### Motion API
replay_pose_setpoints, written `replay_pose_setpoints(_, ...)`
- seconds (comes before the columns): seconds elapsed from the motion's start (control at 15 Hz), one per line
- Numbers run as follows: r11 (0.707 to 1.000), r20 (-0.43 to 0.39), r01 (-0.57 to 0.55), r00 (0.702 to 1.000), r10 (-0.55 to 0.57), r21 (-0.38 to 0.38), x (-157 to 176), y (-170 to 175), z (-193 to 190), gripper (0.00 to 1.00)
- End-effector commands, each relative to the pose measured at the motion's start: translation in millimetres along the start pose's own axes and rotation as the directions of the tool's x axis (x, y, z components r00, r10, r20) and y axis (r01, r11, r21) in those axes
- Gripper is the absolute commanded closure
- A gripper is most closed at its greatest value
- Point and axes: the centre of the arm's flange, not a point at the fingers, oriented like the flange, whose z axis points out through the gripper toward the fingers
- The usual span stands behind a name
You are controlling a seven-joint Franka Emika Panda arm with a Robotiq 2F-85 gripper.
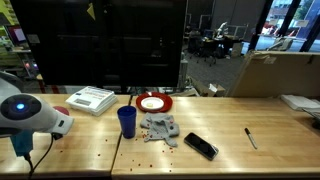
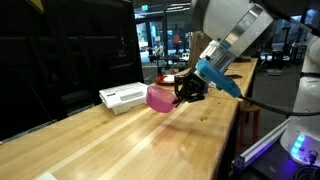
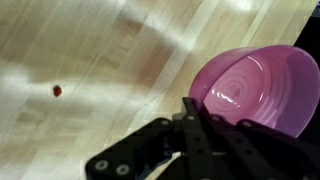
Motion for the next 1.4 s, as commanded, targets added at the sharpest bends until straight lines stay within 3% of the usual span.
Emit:
replay_pose_setpoints(0.0, 1.000, 0.047, 0.014, 0.999, -0.014, -0.013, 4, -4, 11, 0.99)
replay_pose_setpoints(0.27, 0.999, 0.074, 0.034, 0.997, -0.032, -0.032, 3, -3, 17, 0.99)
replay_pose_setpoints(0.33, 0.999, 0.079, 0.038, 0.996, -0.035, -0.031, 3, -3, 18, 0.71)
replay_pose_setpoints(0.47, 0.999, 0.088, 0.042, 0.995, -0.039, -0.033, 2, -3, 20, 0.66)
replay_pose_setpoints(1.13, 1.000, 0.064, 0.013, 0.998, -0.012, -0.022, 1, 0, 24, 0.01)
replay_pose_setpoints(1.33, 0.995, -0.002, -0.073, 0.997, 0.073, -0.064, 3, 17, 36, 0.00)
